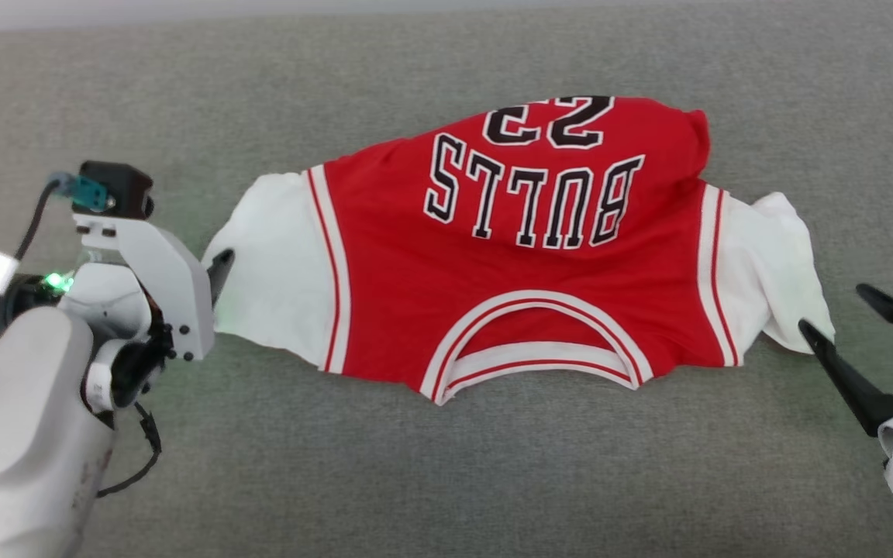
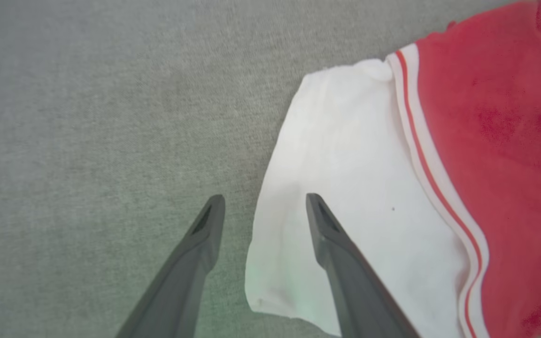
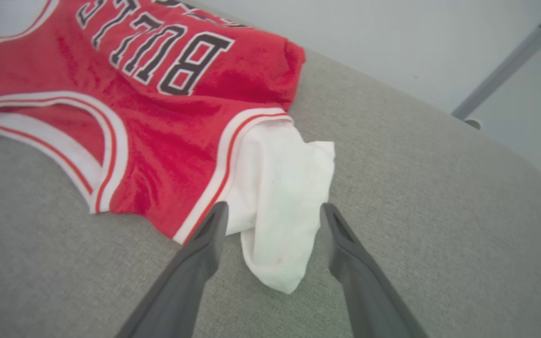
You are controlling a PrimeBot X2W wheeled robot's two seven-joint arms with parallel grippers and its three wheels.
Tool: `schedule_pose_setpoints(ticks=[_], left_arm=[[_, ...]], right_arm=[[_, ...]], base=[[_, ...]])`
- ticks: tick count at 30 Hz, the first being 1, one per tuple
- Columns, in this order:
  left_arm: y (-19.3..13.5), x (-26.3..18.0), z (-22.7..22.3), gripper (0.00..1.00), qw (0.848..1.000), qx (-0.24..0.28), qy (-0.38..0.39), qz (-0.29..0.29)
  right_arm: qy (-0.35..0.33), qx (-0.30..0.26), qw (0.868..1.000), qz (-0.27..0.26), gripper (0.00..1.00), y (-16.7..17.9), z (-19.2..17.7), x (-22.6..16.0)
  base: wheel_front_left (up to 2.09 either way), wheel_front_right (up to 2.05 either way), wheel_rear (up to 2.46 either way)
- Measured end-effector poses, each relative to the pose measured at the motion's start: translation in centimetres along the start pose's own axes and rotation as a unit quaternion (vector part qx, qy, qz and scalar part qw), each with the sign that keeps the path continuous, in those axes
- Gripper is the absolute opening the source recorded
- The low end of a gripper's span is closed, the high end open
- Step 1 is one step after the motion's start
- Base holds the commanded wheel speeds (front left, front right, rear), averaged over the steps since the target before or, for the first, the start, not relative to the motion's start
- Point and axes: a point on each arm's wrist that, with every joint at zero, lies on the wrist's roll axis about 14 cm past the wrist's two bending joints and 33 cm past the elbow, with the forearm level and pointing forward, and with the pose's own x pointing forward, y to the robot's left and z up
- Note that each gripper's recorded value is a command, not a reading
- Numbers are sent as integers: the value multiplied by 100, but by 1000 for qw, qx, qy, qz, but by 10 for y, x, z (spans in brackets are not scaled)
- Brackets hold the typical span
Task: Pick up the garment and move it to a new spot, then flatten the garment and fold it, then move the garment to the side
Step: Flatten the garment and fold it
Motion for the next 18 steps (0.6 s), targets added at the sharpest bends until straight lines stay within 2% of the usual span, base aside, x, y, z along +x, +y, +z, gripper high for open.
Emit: schedule_pose_setpoints(ticks=[6,12,15,18], left_arm=[[0,-21,26,100,991,-7,-131,26],[-18,-43,15,100,973,-30,-225,31],[-22,-55,8,100,962,-33,-267,40],[-22,-63,-9,100,956,-43,-286,54]], right_arm=[[81,-78,990,84,100,23,-11,4],[170,-162,962,137,100,22,-32,3],[195,-201,947,155,100,19,-38,8],[203,-220,938,171,100,21,-39,18]], base=[[0,0,0],[0,0,0],[0,0,0],[0,0,0]])
